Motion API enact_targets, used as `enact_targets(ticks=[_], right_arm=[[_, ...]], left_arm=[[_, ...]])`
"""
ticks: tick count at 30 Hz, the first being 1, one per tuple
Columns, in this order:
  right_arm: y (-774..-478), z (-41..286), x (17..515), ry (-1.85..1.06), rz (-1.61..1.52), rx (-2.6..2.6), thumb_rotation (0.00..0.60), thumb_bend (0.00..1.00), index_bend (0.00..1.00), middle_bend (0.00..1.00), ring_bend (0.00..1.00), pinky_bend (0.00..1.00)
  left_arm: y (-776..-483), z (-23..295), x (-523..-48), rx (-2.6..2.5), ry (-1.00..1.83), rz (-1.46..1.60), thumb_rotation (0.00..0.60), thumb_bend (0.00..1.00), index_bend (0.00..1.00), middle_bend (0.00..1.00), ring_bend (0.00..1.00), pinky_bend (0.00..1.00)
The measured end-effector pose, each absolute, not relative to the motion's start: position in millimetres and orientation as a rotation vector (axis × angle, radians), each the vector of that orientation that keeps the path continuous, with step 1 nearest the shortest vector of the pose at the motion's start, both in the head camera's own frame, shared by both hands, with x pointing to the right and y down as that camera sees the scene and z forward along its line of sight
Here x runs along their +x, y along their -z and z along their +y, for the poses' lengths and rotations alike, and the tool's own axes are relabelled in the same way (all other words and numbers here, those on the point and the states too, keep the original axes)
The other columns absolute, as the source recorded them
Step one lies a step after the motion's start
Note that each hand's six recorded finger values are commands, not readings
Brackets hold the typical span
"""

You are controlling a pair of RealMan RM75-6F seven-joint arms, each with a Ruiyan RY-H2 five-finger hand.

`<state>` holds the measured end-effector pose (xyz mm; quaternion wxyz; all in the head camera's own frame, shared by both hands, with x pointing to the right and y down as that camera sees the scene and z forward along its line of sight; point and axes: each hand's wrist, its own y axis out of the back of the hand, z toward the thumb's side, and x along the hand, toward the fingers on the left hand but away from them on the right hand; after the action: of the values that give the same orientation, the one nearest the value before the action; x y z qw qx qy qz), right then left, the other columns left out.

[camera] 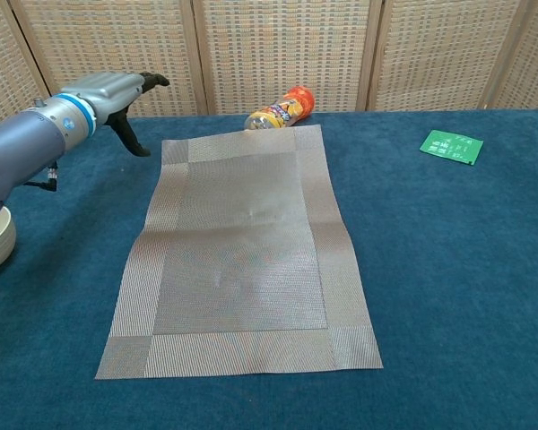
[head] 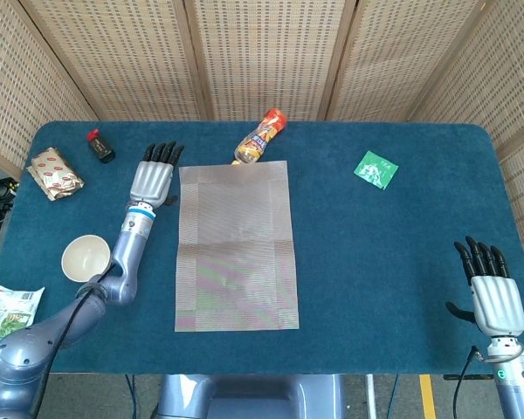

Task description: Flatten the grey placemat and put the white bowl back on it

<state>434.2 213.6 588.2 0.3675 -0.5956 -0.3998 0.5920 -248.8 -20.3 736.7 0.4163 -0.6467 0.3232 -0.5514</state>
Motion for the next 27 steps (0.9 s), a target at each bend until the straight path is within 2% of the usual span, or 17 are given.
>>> enact_targets(ticks=[9, 14, 22, 27], right_arm=[[-589.4, 218.8, 423.8, -1.491, -0.994, -1.56, 0.6, 0.1, 0.01, 0.0, 0.0, 0.0], [-588.7, 224.0, 418.0, -1.472, -0.973, -1.577, 0.6, 0.1, 0.01, 0.0, 0.0, 0.0], [-589.8, 230.5, 407.1, -1.434, -0.936, -1.613, 0.6, 0.05, 0.01, 0.0, 0.0, 0.0], [-593.1, 234.7, 398.2, -1.401, -0.909, -1.642, 0.6, 0.03, 0.01, 0.0, 0.0, 0.0]], left_arm=[[-695.8, 25.3, -274.0, -1.678, 1.282, 0.833, 0.6, 0.2, 0.0, 0.0, 0.0, 0.0], [-664.6, 71.6, -305.8, -1.682, 1.284, 0.847, 0.6, 0.2, 0.0, 0.0, 0.0, 0.0], [-625.0, 156.6, -367.6, -1.618, 1.399, 0.851, 0.6, 0.2, 0.0, 0.0, 0.0, 0.0], [-598.7, 192.5, -384.7, -1.572, 1.416, 0.883, 0.6, 0.2, 0.0, 0.0, 0.0, 0.0]])
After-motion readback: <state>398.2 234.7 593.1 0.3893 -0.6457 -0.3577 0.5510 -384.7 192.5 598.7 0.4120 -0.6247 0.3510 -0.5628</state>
